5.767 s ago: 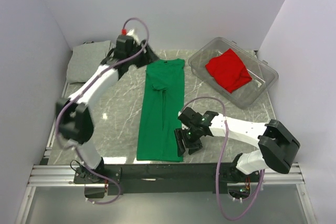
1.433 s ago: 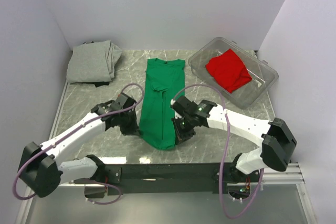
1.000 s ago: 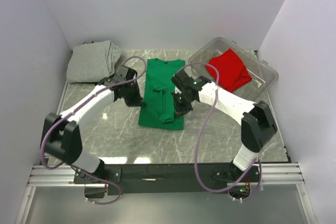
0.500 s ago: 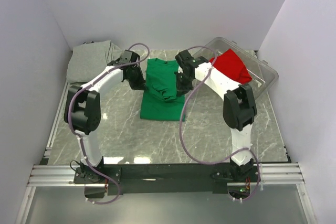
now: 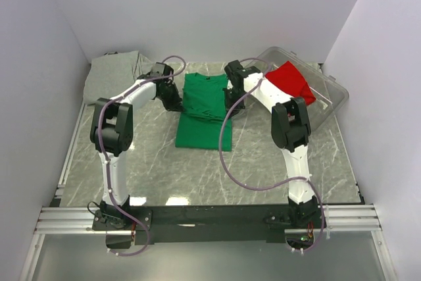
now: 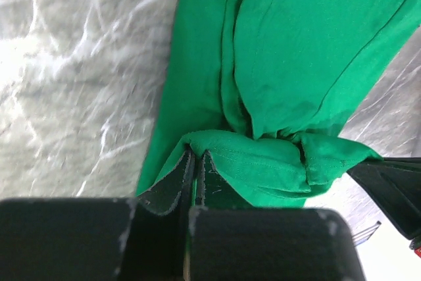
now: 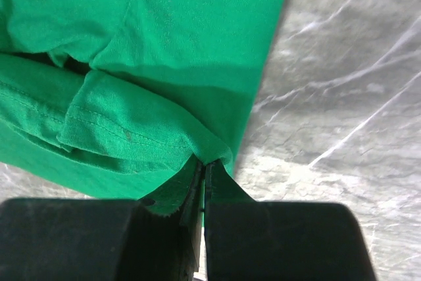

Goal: Fold and stack the t-shirts
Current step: Fold the tshirt

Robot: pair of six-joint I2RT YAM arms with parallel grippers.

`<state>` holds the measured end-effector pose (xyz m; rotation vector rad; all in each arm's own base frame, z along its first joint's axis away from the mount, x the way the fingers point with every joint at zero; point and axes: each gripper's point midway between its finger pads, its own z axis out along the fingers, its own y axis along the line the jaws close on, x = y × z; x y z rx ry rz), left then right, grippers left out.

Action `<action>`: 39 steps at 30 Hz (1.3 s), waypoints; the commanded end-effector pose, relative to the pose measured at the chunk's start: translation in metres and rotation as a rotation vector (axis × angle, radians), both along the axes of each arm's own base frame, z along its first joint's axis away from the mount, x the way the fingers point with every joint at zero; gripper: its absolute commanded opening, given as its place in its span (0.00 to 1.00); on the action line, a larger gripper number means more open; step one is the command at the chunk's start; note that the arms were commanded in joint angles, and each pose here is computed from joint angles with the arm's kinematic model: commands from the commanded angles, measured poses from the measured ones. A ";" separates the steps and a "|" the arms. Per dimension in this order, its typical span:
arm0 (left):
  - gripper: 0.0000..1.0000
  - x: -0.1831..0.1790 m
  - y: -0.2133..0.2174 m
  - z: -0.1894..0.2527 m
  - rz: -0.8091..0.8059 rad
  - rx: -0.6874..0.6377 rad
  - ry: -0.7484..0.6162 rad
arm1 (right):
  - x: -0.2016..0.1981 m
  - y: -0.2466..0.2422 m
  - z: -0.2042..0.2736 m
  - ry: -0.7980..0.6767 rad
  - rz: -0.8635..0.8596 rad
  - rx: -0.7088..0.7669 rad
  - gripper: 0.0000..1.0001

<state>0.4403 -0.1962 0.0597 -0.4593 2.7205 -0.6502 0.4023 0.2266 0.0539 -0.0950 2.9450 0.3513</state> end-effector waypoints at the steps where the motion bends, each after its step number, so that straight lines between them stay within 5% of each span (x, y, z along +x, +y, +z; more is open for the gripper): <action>1: 0.02 0.027 -0.009 0.028 -0.011 -0.055 -0.104 | 0.015 -0.002 0.015 -0.036 0.004 0.024 0.00; 6: 0.07 0.030 -0.003 0.023 0.010 -0.043 -0.089 | 0.024 -0.003 0.014 -0.035 -0.003 0.026 0.01; 7: 0.21 0.030 -0.001 0.023 0.017 -0.039 -0.087 | 0.026 -0.003 0.015 -0.039 -0.006 0.028 0.09; 8: 0.28 0.031 0.001 0.024 0.026 -0.033 -0.089 | 0.028 -0.004 0.016 -0.040 -0.012 0.029 0.32; 11: 0.48 0.031 0.009 0.031 0.052 0.009 -0.117 | 0.033 -0.004 0.031 -0.074 -0.016 0.043 0.63; 14: 0.56 0.031 0.019 0.045 0.073 0.043 -0.169 | 0.036 -0.004 0.051 -0.127 -0.014 0.060 0.70; 23: 0.57 -0.023 0.021 0.033 0.023 0.033 -0.133 | 0.001 0.013 0.076 -0.160 0.016 0.155 0.70; 39: 0.56 -0.100 0.027 -0.008 -0.027 0.039 -0.018 | -0.094 0.011 0.007 0.026 0.014 0.161 0.57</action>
